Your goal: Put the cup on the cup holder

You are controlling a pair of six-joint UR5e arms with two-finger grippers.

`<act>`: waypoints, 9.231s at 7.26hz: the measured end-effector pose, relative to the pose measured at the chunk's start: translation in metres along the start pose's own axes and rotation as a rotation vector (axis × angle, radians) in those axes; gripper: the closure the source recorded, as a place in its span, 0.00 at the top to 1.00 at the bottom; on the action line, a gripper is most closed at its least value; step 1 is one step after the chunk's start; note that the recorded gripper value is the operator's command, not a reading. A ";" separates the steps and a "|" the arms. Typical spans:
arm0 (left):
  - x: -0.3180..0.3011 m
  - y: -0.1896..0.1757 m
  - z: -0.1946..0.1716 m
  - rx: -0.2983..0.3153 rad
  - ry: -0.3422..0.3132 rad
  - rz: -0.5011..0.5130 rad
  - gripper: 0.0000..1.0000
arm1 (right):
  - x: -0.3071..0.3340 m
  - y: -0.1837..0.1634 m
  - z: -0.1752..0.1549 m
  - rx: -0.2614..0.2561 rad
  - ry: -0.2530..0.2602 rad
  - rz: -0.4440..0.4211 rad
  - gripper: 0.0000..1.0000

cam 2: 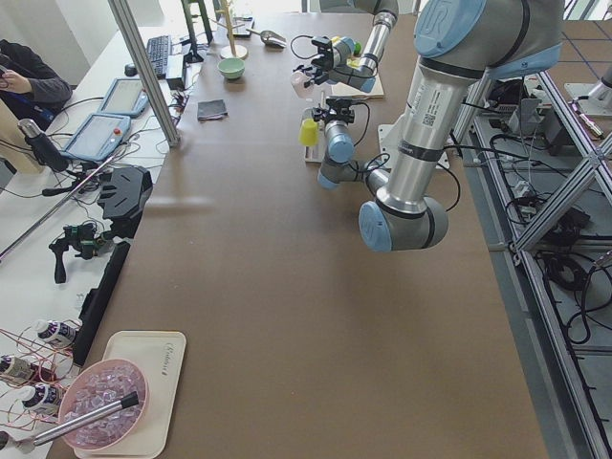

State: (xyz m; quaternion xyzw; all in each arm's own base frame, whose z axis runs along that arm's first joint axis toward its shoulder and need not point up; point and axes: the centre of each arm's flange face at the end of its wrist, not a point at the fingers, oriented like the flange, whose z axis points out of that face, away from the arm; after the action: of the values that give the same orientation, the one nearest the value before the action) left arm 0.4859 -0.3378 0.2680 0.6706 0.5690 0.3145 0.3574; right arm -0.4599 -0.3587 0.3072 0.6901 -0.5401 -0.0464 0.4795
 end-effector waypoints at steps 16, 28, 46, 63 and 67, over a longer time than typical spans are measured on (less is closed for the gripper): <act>-0.215 0.033 -0.291 -1.529 -0.652 -0.874 0.99 | -0.028 0.034 -0.004 0.115 0.111 -0.027 0.60; -0.138 0.011 -0.649 -1.169 -0.972 -1.262 0.99 | -0.037 0.037 -0.011 0.124 0.078 -0.020 1.00; -0.135 0.017 -0.668 -1.236 -0.822 -1.095 0.99 | 0.371 -0.054 -0.243 -1.327 0.728 0.808 1.00; -0.136 0.018 -0.667 -1.231 -0.820 -1.101 0.99 | 0.450 -0.164 -0.484 -1.543 0.823 0.664 1.00; -0.137 0.016 -0.665 -1.229 -0.820 -1.096 0.99 | 0.450 -0.163 -0.485 -1.541 0.822 0.670 1.00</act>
State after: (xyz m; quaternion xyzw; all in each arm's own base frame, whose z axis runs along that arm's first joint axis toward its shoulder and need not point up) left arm -0.0780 -0.3933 0.6429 0.0582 0.3688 0.0856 0.9237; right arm 0.1219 -0.4244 0.6556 -0.0478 -0.3193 -0.0033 0.9465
